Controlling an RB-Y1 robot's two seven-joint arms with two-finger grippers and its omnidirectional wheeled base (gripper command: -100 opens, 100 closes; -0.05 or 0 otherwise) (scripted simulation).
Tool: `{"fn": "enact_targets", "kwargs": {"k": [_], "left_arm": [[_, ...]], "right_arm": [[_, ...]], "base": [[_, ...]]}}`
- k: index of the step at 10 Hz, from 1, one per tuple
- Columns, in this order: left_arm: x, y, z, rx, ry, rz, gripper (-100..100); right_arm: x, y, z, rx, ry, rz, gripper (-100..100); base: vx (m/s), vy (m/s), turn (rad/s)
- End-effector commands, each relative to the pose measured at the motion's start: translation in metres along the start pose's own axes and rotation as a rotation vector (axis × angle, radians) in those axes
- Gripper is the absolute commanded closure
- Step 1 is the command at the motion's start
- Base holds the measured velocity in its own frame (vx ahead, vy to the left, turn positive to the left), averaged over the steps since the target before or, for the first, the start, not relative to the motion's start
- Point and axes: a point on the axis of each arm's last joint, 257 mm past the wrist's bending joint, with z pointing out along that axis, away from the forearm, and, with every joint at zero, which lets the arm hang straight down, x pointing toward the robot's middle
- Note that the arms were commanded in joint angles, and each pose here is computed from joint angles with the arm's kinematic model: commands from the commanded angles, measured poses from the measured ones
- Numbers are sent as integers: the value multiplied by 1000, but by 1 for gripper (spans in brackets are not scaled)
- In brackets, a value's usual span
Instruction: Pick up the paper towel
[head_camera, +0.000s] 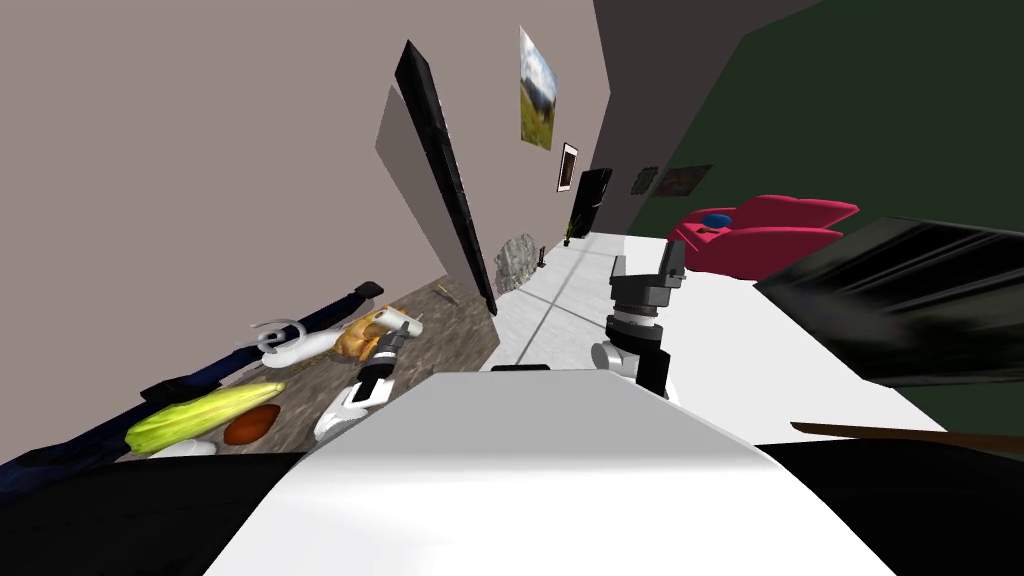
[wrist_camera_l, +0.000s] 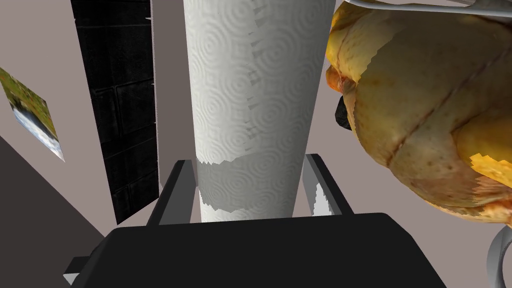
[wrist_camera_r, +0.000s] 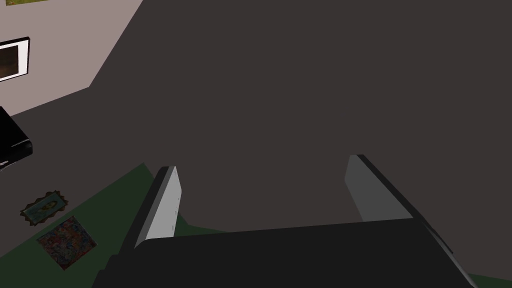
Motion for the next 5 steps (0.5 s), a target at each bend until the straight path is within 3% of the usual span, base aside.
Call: {"fn": "enact_targets", "kwargs": {"k": [1,3,4,5], "left_arm": [[-1,6,-15,-22,0,-9,100],[-9,0,-23,-1,-6,6,100],[-7,9,-37,-34,-2,-7,100],[-9,8,-44,-27,2,3,100]], "right_arm": [[0,0,0,0,0,0,0],[0,0,0,0,0,0,0],[0,0,0,0,0,0,0],[0,0,0,0,0,0,0]], "base": [[49,13,-34],[53,14,-1],[68,15,-28],[70,14,-15]]}}
